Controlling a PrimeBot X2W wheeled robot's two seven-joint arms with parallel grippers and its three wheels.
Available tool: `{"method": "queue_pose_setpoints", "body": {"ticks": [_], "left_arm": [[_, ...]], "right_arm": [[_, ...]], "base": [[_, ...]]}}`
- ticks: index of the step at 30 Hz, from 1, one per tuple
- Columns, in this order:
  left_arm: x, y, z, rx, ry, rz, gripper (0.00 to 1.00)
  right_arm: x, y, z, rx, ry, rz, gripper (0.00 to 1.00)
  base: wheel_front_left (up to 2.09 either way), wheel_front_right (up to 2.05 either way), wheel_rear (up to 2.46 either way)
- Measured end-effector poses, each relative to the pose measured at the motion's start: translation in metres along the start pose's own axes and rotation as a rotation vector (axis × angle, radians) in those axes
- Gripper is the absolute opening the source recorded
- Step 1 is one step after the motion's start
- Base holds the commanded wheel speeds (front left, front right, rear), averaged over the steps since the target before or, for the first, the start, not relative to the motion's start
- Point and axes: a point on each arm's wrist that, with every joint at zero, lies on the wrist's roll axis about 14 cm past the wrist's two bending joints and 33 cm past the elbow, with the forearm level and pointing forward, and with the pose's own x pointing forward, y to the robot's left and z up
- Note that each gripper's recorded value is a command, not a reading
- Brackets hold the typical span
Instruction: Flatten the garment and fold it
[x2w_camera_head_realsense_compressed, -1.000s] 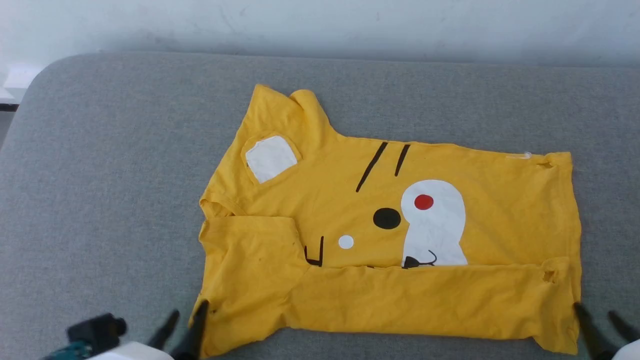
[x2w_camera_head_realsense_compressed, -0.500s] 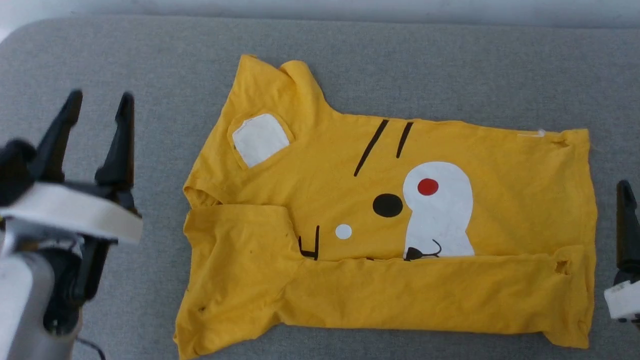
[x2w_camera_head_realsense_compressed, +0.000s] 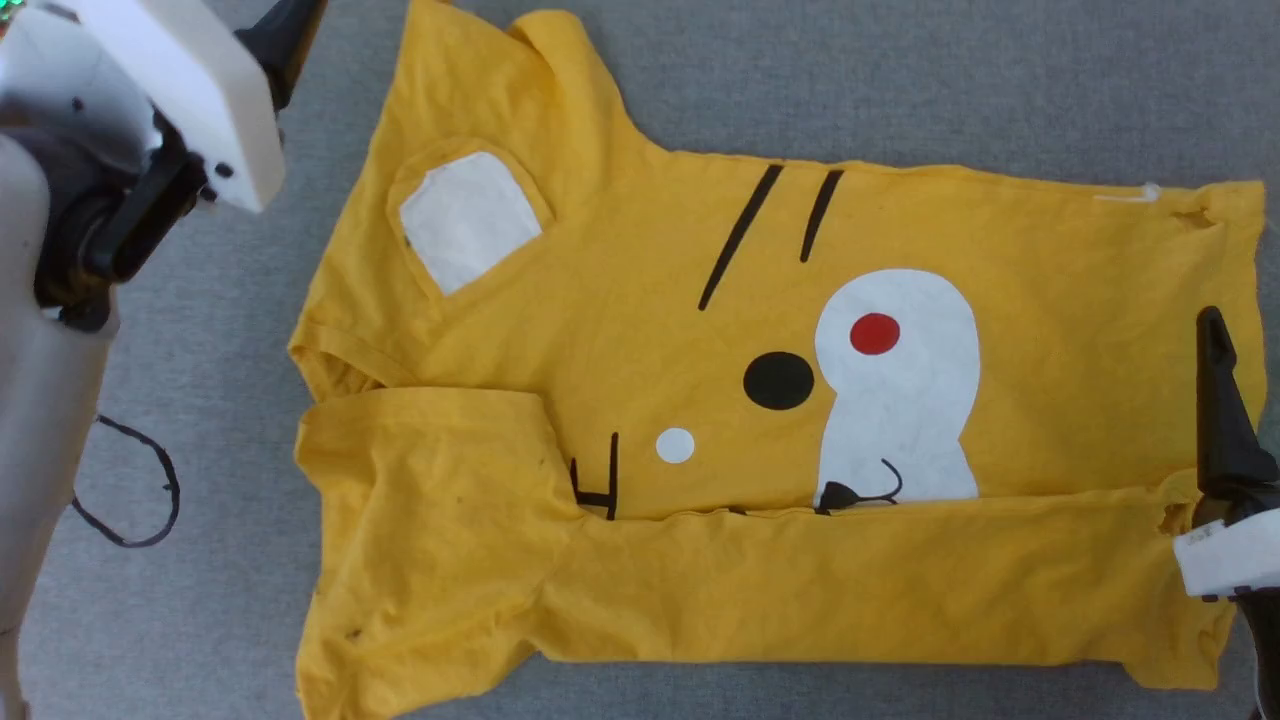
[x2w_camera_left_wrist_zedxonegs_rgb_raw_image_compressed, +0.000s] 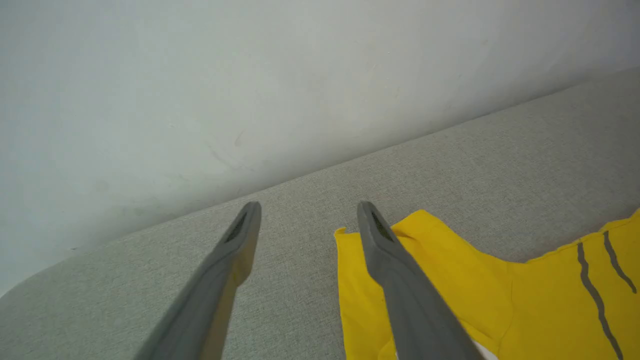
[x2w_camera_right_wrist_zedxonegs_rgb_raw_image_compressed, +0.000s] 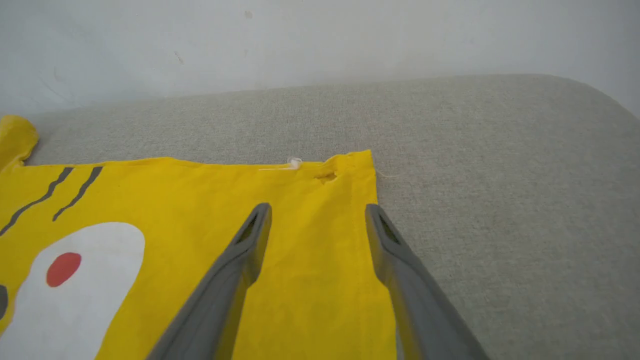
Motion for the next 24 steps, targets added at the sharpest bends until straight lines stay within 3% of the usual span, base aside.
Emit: {"method": "queue_pose_setpoints", "body": {"ticks": [11, 24], "left_arm": [[0.05, -0.032, -0.045, -0.065, 0.186, -0.128, 1.0], [0.064, -0.038, -0.097, -0.073, 0.363, -0.144, 1.0]], "right_arm": [[0.005, -0.014, -0.028, -0.011, 0.091, -0.041, 1.0], [0.005, -0.021, -0.045, -0.016, 0.141, -0.064, 1.0]], "base": [[0.0, 0.0, 0.0], [0.0, 0.0, 0.0]]}}
